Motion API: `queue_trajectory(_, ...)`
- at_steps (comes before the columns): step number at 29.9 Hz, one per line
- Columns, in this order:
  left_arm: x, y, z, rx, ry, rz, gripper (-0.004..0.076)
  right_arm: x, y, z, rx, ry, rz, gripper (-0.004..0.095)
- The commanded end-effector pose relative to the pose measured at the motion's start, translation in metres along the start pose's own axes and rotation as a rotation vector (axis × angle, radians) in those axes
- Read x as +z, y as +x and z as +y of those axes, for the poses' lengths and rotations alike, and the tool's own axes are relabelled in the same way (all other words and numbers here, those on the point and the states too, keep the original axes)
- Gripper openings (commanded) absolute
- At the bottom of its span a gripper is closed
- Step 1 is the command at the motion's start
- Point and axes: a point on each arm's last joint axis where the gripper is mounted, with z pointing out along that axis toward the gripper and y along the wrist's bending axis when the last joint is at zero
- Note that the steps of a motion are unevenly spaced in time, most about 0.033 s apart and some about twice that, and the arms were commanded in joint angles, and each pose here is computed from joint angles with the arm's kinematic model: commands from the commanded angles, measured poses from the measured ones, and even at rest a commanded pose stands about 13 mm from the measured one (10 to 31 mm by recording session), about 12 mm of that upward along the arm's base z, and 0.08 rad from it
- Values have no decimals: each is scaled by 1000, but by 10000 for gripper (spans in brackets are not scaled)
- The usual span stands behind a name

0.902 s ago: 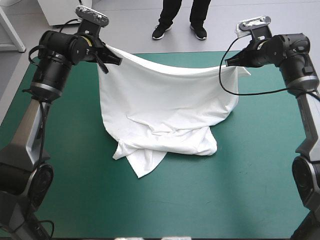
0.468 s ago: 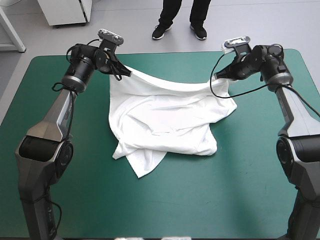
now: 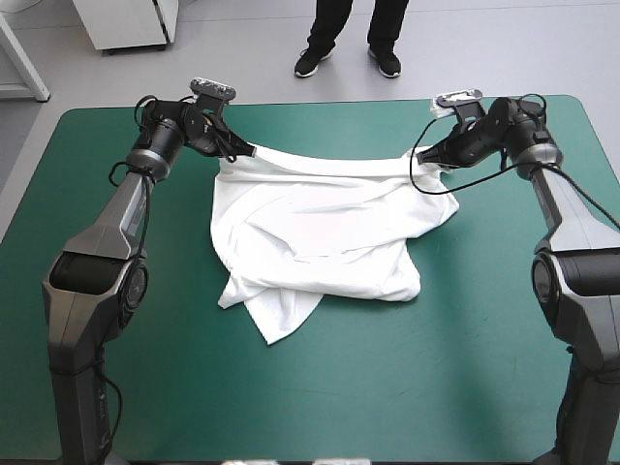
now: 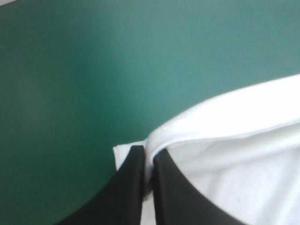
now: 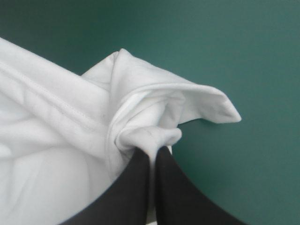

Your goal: Fold the cloth

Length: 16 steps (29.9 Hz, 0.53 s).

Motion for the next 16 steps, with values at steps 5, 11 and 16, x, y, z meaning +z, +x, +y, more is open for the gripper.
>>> queue_trajectory(5,-46,-16,3,-29,64,-75,155,-46,-13,-18,8,-91,-139,180)
queue_trajectory(11,-82,-22,8,-24,64,-129,452,-63,-11,-42,85,-151,-197,503)
queue_trajectory(16,-126,-21,5,1,75,-120,459,-93,-5,-60,140,-183,-224,550)
